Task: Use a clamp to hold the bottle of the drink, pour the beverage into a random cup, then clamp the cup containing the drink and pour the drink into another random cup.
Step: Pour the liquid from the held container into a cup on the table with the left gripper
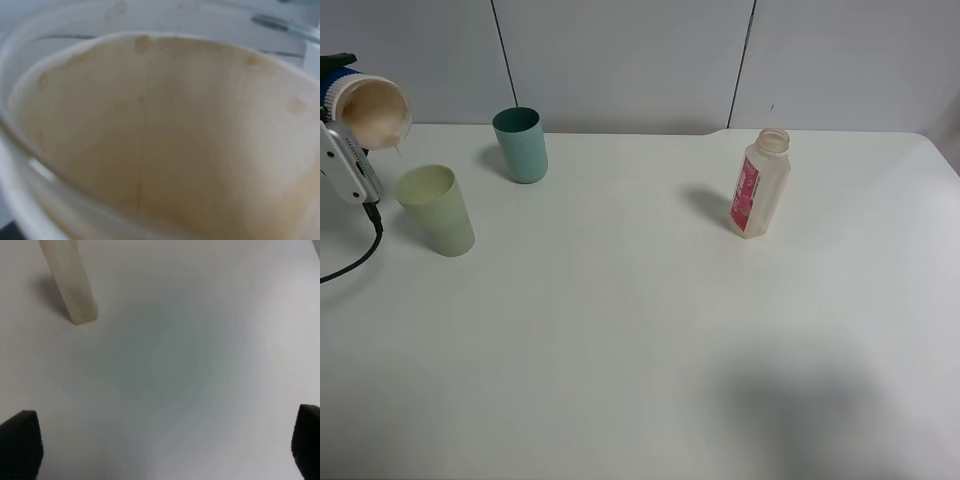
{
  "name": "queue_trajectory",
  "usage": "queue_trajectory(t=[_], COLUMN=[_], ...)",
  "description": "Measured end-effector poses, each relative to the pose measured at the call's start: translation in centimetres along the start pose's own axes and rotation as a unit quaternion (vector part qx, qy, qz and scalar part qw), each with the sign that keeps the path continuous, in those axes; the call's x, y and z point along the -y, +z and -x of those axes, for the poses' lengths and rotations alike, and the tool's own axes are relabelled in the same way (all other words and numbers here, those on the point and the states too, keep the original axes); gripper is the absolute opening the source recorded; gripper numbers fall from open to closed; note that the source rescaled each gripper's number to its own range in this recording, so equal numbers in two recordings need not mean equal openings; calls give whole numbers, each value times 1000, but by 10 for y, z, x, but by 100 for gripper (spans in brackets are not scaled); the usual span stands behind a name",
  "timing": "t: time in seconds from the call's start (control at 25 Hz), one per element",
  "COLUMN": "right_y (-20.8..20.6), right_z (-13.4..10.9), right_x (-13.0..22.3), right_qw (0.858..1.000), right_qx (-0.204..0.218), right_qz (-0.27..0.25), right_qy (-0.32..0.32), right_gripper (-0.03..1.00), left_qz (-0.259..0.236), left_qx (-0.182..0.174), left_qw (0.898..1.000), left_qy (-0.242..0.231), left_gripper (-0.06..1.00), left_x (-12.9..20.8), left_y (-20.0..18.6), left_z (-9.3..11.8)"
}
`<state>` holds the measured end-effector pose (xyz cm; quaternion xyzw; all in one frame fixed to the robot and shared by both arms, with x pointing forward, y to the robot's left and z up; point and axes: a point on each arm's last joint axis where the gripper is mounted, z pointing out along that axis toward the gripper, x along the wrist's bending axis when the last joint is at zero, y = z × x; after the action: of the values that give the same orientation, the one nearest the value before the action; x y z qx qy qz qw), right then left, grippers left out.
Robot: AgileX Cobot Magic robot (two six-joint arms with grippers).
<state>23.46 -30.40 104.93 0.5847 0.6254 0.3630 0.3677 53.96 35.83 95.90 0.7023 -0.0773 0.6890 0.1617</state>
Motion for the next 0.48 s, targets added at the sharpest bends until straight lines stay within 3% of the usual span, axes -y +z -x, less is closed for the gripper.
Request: queue_trajectory(t=[0.48], right_y=[0], right_z=[0], right_x=[0], right_qw=[1000], right_qx=[0], right_qz=[0], right_qy=[0], right_gripper=[100], left_qz=[21], left_qx=[11], left_qw=[1000], left_qy=[9], left_gripper=[1], left_x=[-4], left_y=[0], left_z=[2])
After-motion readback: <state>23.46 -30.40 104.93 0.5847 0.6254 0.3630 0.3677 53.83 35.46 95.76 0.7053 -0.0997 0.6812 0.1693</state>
